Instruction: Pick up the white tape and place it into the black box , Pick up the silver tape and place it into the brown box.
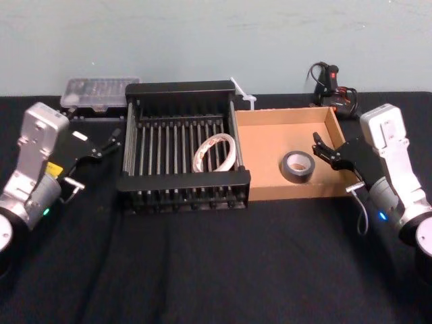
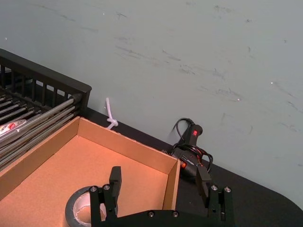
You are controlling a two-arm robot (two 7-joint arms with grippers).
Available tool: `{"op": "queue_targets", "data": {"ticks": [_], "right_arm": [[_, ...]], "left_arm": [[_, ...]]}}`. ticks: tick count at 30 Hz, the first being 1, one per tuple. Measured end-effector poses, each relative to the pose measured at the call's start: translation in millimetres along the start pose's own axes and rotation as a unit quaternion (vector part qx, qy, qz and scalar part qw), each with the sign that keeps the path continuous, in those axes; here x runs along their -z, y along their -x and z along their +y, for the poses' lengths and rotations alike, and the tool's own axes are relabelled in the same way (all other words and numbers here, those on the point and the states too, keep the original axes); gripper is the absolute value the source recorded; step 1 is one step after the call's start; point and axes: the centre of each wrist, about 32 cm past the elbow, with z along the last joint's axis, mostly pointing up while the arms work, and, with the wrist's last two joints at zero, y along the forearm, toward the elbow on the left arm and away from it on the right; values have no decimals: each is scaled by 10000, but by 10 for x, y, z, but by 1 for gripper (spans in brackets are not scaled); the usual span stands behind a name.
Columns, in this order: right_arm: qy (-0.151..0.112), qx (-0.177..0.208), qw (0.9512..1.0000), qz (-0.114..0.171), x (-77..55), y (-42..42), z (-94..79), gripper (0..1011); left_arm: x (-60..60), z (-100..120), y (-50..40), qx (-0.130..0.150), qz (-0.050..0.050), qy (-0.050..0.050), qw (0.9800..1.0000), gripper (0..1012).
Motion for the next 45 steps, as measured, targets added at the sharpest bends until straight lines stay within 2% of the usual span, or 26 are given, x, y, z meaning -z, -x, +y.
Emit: {"op": "queue_targets", "data": {"ticks": [45], "right_arm": [[-1, -2, 10000, -3, 0, -1, 0, 1002]], "left_arm": [[0, 0, 0, 0, 0, 0, 10000, 1001]]}}
